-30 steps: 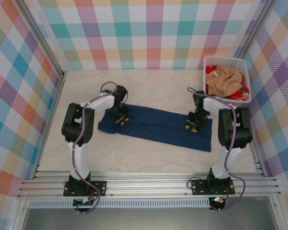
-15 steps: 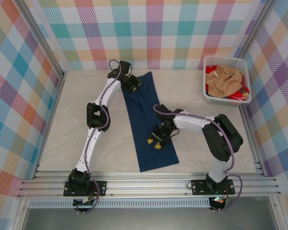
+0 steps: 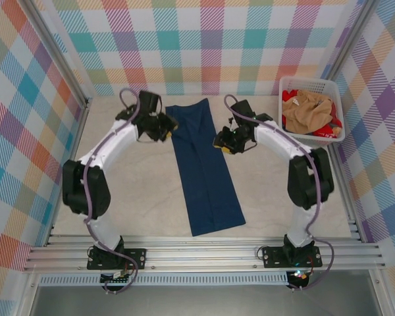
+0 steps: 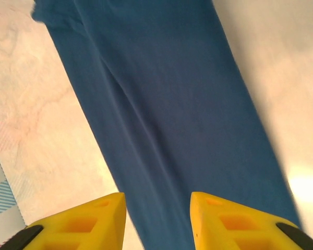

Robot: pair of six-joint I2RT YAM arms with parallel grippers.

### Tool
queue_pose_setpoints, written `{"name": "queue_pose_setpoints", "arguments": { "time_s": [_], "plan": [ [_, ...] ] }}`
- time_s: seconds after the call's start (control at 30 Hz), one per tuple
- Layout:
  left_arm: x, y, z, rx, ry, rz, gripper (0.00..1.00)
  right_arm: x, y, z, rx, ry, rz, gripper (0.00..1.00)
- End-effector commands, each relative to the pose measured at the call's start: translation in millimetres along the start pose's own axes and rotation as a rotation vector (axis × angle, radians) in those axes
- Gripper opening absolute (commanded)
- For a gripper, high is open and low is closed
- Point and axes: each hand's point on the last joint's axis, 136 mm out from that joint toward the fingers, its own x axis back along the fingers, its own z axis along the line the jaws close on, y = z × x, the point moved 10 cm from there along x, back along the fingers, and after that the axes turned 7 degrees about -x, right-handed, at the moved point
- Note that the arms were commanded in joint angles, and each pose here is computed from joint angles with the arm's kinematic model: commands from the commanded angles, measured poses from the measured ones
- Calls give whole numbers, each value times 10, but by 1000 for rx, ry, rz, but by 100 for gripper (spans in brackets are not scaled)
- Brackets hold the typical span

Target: Fold and stack the t-shirts

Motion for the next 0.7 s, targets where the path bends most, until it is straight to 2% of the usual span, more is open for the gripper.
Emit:
{"name": "queue_pose_setpoints", "arguments": {
  "time_s": [0.0,0.17,0.33,0.5,0.67],
  "plan": [
    [-671,-458,365,138,68,79,36,-371,216,142,143,63,72,34],
    [-1045,-558,427,117,132,92,35,-743,415,37,57,-24,77,31],
    [-1319,-499,617,84,261,121,33,-987,449,-315,-112,-174,111,30],
    [-1442,-347,632,21,286,149,33,-877,382,-685,-258,-357,72,29],
    [-1466,-196,646,-16,332,151,33,-755,321,-800,-321,-395,37,29]
  ]
}}
